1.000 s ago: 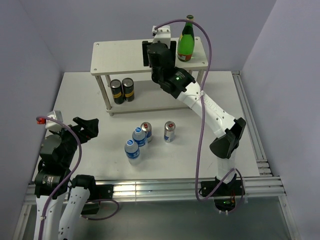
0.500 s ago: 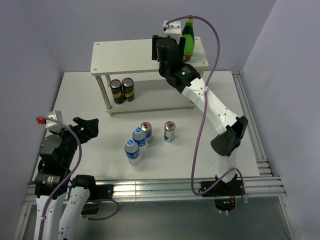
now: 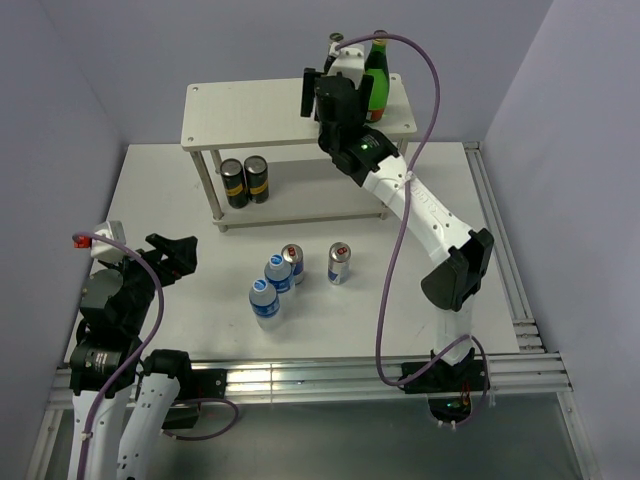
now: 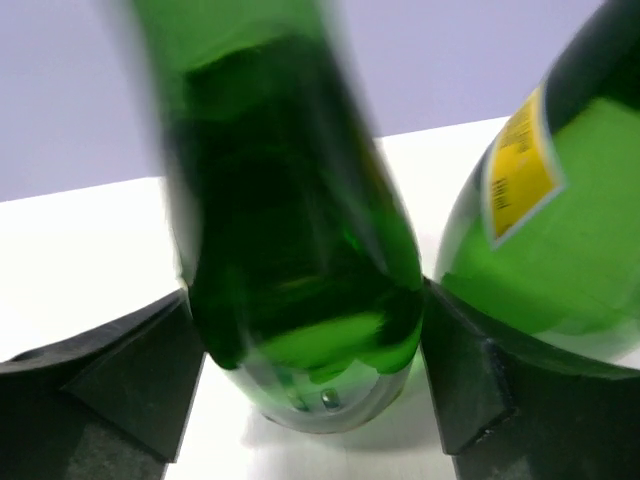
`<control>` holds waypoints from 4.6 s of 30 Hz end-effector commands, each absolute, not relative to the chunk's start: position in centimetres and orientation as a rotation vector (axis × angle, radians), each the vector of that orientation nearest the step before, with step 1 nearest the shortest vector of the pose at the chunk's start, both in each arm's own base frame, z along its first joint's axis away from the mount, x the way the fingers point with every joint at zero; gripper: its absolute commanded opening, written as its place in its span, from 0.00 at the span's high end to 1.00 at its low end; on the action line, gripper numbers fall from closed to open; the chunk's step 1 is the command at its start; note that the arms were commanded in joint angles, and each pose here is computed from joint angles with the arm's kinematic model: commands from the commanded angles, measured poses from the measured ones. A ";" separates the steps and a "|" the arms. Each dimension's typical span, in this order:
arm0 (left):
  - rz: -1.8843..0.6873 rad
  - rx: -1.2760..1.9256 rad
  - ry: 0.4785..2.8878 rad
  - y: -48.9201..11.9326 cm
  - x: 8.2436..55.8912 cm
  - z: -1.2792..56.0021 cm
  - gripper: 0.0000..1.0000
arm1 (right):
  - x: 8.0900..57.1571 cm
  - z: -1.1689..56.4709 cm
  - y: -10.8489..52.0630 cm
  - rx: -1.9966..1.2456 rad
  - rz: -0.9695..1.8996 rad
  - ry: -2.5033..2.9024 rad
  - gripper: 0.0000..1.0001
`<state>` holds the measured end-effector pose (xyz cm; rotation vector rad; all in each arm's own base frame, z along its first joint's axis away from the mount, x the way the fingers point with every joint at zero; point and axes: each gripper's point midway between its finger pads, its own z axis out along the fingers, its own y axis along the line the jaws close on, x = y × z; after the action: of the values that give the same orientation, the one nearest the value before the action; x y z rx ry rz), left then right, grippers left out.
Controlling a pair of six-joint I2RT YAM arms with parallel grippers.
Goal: Place and organize the beverage onto the shelf
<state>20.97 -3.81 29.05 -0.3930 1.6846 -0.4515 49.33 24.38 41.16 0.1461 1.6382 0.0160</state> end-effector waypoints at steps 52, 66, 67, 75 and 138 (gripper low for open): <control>-0.435 -0.391 1.637 -3.3 21.1 30.2 0.01 | 7.6 14.8 40.6 -0.524 0.726 1.917 0.00; -0.447 -0.372 1.620 -3.5 20.8 30.5 0.01 | 16.0 12.7 43.9 -0.352 0.449 1.921 0.00; -0.446 -0.371 1.618 -3.5 20.8 30.6 0.01 | 16.3 12.4 43.8 -0.353 0.426 1.930 0.00; -0.452 -0.363 1.612 -3.6 20.6 30.7 0.01 | 18.1 11.6 45.0 -0.293 0.354 1.919 0.00; -0.436 -0.375 1.620 -3.3 20.9 30.5 0.01 | 33.6 32.5 19.2 0.240 0.228 1.627 1.00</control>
<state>20.75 -3.29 29.47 -0.4071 1.6572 -0.4386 31.40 19.26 28.15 0.1394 1.7405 0.1050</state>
